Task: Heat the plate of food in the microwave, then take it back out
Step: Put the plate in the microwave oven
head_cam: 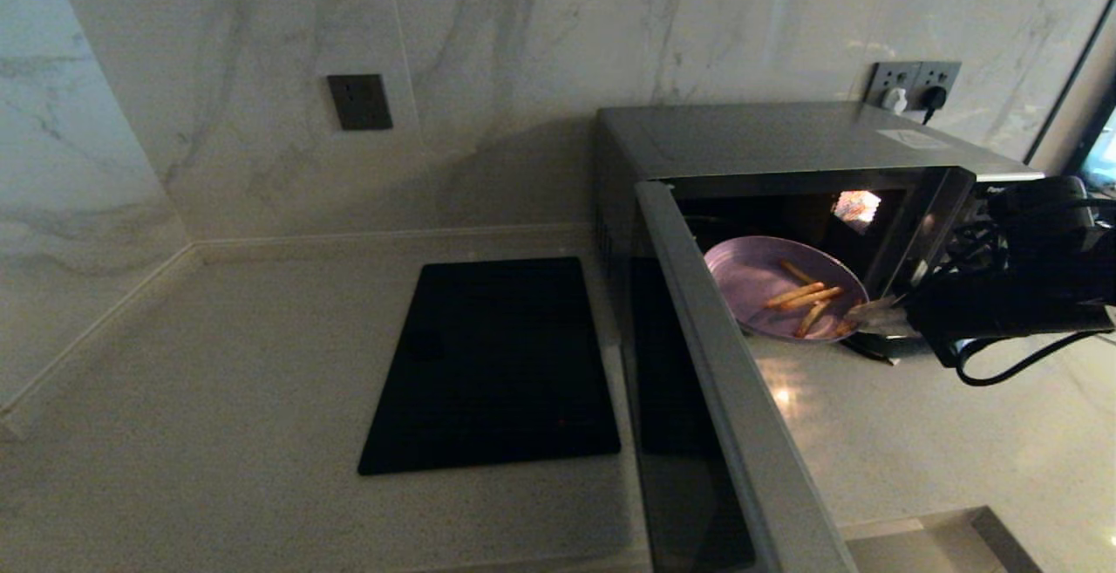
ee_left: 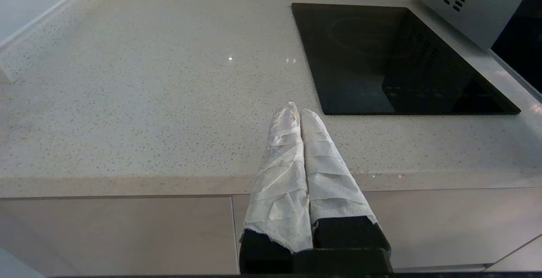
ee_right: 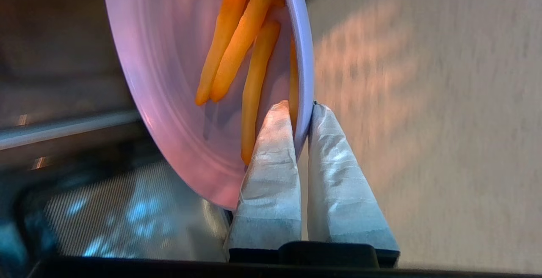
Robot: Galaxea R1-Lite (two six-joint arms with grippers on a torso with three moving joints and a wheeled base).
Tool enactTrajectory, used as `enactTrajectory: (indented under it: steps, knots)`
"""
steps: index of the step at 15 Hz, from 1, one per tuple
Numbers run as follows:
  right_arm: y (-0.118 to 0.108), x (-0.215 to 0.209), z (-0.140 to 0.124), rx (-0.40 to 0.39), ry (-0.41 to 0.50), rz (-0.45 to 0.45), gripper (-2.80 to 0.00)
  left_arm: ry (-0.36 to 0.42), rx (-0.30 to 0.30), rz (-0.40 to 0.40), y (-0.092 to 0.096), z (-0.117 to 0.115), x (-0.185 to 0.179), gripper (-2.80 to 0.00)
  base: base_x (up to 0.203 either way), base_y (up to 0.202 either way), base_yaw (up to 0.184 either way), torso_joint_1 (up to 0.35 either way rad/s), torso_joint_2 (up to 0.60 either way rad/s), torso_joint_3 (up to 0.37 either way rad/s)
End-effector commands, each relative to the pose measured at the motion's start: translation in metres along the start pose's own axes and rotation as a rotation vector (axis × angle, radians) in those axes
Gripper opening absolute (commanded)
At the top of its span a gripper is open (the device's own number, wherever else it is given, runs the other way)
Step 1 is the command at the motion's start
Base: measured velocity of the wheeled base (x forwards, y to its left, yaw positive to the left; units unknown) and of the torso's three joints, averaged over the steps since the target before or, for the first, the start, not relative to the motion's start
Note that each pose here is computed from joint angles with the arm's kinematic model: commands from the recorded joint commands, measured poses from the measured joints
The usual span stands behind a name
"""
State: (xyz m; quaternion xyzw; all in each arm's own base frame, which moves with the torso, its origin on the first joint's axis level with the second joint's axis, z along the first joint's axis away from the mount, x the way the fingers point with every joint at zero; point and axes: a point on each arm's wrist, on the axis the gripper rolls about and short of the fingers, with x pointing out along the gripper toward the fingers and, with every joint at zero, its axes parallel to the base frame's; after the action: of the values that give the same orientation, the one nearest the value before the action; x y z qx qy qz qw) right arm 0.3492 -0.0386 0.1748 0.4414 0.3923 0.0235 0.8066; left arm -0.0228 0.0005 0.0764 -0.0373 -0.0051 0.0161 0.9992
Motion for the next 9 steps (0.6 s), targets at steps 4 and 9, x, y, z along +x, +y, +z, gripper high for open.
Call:
enactTrajectory:
  steps: [4,9]
  knots:
    - [0.015,0.028,0.002,-0.024,0.003,0.025,-2.8,0.001,-0.001,0.001,0.0,0.0,0.0,-2.8,0.0,0.0,0.0,0.0,0.0,0.0]
    - [0.026,0.05,0.002,-0.054,0.001,0.018,-2.8,0.001,-0.001,0.001,0.0,0.0,0.0,-2.8,0.0,0.0,0.0,0.0,0.0,0.0]
